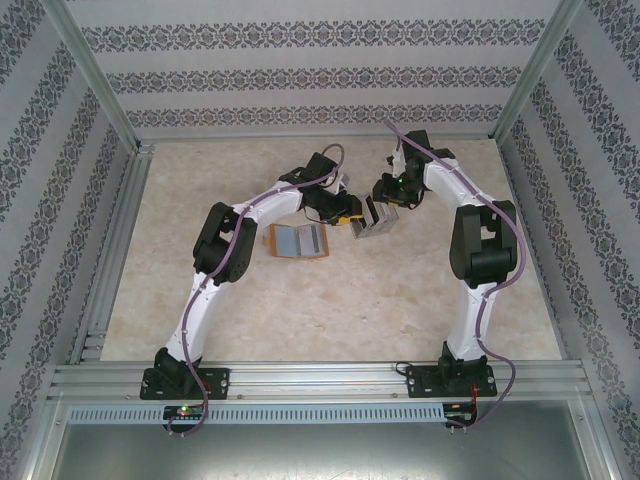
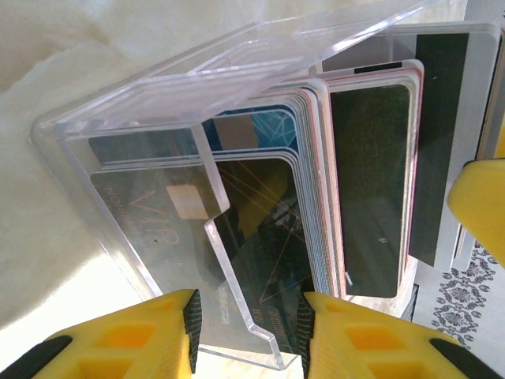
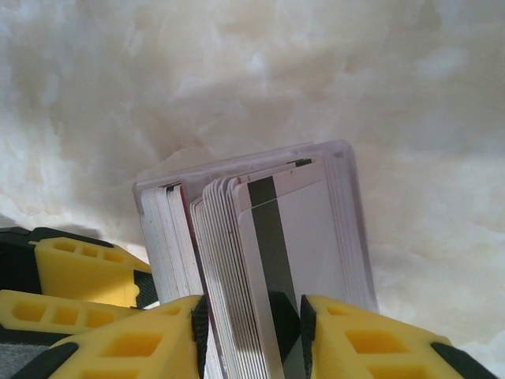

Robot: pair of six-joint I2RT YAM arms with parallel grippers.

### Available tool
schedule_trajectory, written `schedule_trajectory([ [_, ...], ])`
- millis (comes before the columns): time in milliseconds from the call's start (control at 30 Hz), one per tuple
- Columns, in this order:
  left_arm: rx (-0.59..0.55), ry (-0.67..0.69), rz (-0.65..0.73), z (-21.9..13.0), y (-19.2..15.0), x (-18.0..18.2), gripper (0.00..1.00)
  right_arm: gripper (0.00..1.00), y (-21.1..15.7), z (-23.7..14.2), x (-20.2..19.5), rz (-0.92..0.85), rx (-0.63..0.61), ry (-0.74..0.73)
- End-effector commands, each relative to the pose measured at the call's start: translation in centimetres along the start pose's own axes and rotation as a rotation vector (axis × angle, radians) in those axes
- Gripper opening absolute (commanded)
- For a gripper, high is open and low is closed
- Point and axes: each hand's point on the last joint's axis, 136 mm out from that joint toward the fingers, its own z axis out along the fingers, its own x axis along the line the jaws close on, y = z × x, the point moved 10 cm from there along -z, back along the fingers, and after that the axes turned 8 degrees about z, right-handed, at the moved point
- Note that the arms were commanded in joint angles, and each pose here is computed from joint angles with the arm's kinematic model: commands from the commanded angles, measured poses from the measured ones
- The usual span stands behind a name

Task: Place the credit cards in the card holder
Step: Pick up the credit card from the storage box.

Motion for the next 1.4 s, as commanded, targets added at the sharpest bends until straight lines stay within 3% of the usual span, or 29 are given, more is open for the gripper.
schedule_trajectory([
  [0,0.044,0.013,-0.011,1.6,-1.2,0.5,0.40,0.38,0.0,-1.2,1.6,-0.011,-0.020,0.069],
  [733,0.041,0.007,-0.010,1.6,-1.1,0.4,0.40,0.31,-0.2,-2.0,1.5,-0.013,-0.031,0.061],
  [1133,0.041,0.009,-0.010,1.6,-1.0,0.4,0.40,0.17,0.0,-2.5,0.7,0.003,-0.042,0.058],
  [1367,0.040,0.007,-0.004,1.5,-1.0,0.2,0.40,0.14,-0.2,-2.8,0.4,0.007,-0.049,0.056],
])
